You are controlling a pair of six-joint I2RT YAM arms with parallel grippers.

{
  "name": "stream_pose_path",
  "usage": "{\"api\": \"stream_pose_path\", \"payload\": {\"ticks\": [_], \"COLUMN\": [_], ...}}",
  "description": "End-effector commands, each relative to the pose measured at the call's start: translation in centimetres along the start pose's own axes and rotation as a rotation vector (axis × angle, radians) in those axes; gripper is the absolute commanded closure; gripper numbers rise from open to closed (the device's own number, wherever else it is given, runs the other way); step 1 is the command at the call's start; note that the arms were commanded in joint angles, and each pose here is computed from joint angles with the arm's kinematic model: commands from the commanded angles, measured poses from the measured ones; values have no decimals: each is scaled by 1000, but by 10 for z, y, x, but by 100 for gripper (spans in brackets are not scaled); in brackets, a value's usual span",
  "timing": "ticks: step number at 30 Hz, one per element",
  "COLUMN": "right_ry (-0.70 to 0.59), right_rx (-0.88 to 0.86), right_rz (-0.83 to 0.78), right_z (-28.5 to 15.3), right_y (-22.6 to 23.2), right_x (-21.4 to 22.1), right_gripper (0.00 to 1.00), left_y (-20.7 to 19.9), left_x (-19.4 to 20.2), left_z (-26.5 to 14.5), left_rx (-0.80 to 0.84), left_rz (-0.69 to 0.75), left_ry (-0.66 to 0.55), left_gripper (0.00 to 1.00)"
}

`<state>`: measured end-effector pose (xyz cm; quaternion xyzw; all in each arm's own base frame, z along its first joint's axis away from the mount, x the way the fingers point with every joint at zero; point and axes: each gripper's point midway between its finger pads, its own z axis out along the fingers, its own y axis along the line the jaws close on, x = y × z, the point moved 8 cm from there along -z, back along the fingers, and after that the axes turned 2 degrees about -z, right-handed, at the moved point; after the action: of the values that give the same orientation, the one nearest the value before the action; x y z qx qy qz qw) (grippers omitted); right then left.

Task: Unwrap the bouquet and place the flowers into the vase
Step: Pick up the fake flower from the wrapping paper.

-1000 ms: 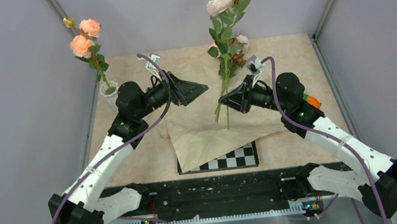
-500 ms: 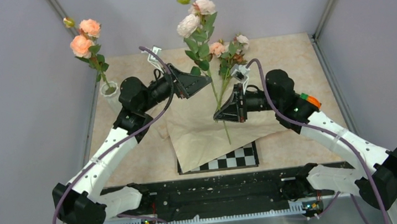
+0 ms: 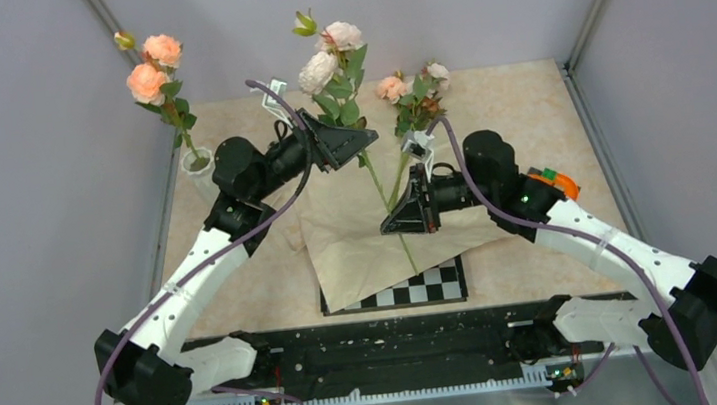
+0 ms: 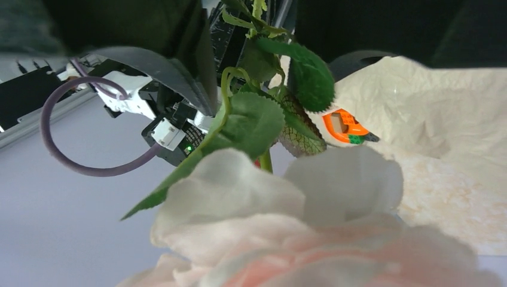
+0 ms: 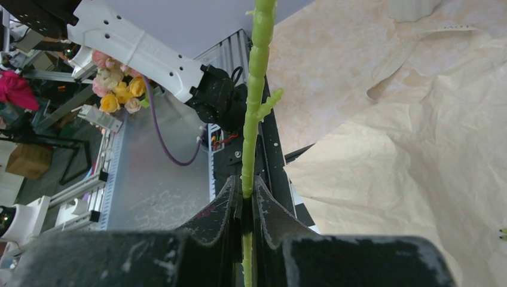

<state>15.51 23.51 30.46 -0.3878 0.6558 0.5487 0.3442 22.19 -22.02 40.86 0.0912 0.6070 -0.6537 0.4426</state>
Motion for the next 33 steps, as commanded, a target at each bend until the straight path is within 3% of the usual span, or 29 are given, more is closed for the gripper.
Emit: {"api": "stream_pose_path", "payload": {"ticks": [1,9,13,21,22,24,26,28,33], "right_ry": [-34,-52,-56,-71,-73,-79,-91,-104,-162], "right_rx": [-36,-19,-14,18,21,38,67,93,279], "right_rz": [-85,-94,-92,-91,-92,-94,-101,-113,-119], "right_z": [3,3,3,2,2,1,0,-3,-17], "right_y": [10,9,9,8,8,8,6,6,0], "right_x": [-18,-21,-20,-25,-25,-25,-25,-26,-30], "right_gripper": [100,100,100,100,95,65,44,34,25], "left_y": [-21,-20,-20,-19,-19,-19,-18,-17,-16], "left_x": [-13,-12,-13,-14,-14,-15,-17,-22,-38], "left_z": [-2,-5,-6,-6,-6,-7,-9,-13,-30], "left_rx": [50,13,1,-18,-22,-26,-30,-45,-119], "left_rz": [63,84,95,125,134,161,218,273,458], "left_ry": [-47,-47,-46,-35,-32,-20,-6,13,67], "left_gripper": [54,80,99,100,100,100,100,100,100]}}
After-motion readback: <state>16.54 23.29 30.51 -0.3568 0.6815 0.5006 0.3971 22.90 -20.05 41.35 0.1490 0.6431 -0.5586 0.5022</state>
